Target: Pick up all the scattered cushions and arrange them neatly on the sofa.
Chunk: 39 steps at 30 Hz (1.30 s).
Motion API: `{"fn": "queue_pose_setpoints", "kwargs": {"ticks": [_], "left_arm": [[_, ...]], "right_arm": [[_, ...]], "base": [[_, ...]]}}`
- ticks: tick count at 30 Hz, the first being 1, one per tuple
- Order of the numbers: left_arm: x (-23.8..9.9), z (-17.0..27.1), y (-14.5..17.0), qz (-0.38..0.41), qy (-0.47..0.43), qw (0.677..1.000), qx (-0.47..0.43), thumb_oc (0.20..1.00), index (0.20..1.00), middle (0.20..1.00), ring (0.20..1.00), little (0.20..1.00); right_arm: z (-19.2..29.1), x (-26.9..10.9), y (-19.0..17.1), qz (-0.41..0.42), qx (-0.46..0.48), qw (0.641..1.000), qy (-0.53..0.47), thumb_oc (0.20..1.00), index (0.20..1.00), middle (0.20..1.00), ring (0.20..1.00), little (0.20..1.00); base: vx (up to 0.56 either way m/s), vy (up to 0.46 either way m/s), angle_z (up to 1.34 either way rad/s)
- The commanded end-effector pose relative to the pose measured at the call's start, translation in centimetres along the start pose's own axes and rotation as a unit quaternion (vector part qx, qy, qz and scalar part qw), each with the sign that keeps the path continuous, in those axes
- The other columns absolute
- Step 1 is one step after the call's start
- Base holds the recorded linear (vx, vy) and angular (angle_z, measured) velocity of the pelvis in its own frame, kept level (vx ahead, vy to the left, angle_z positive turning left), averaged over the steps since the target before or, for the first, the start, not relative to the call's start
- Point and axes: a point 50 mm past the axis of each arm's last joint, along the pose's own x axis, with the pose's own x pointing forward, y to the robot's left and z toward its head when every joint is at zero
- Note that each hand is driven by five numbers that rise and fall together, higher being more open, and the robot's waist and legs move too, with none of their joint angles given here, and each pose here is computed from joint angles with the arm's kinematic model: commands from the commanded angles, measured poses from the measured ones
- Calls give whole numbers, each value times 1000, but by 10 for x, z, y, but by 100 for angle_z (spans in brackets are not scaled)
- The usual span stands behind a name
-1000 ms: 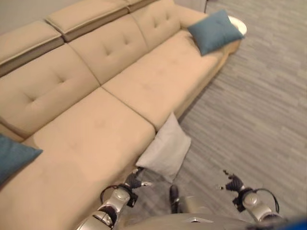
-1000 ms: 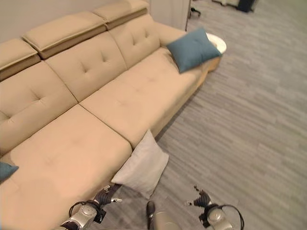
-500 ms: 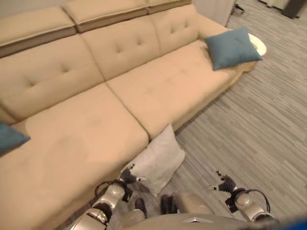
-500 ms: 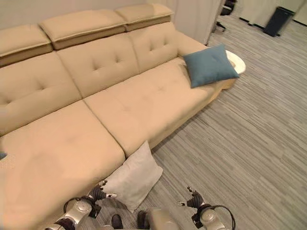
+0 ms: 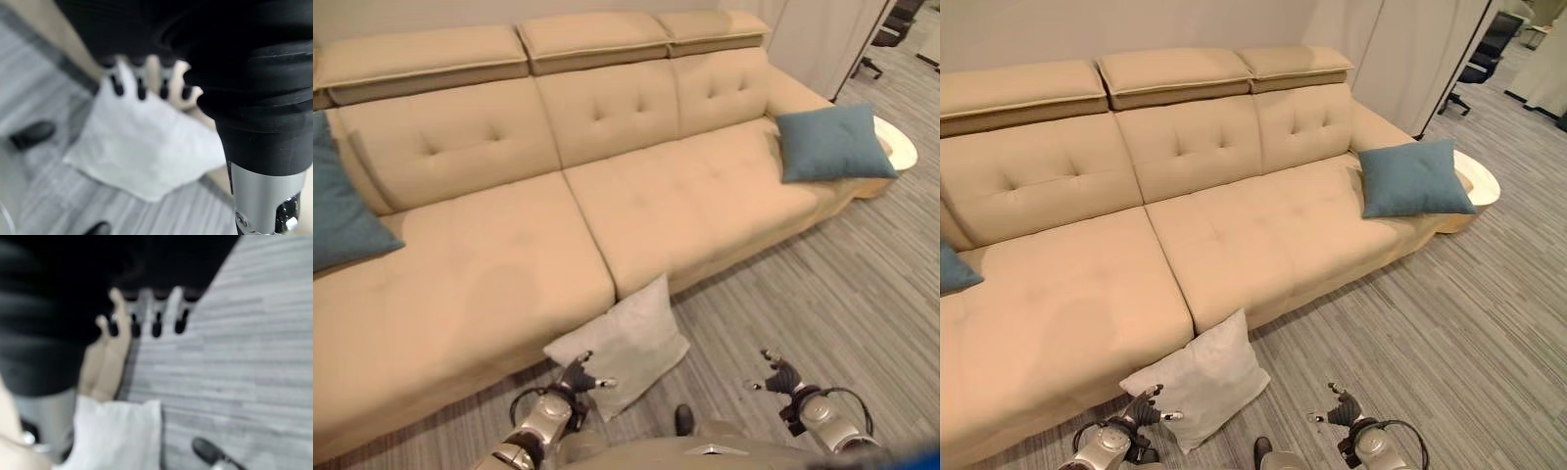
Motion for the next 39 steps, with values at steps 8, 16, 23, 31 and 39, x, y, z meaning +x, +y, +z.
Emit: {"fn": "queue_pose_setpoints", "kwargs": {"ticks": [8, 16, 23, 31, 39], "left_arm": [[3, 10, 19, 19, -20, 1000, 7, 1000, 1000, 1000, 1000, 1000], [4, 18, 28, 36, -31, 999, 5, 1000, 1000, 1000, 1000, 1000], [4, 18, 36, 47, -33, 998, 15, 1000, 1000, 1000, 1000, 1000], [2, 7, 41, 60, -18, 998, 6, 1000, 1000, 1000, 1000, 1000], [-4, -10, 37, 55, 5, 998, 8, 1000, 1000, 1000, 1000, 1000]], "right_arm": [[2, -3, 6, 1, 13, 1000, -18, 1000, 1000, 1000, 1000, 1000], [21, 1, 13, 13, 19, 999, -47, 1000, 1000, 1000, 1000, 1000], [48, 1, 7, 11, 8, 994, -109, 1000, 1000, 1000, 1000, 1000], [68, 1, -4, 5, -33, 988, -154, 1000, 1000, 1000, 1000, 1000], [56, -8, -7, 4, -30, 987, -158, 1000, 1000, 1000, 1000, 1000]], "base": [[11, -7, 116], [130, 154, 12], [156, -19, 10], [85, -225, 36], [-19, -283, 37]]}}
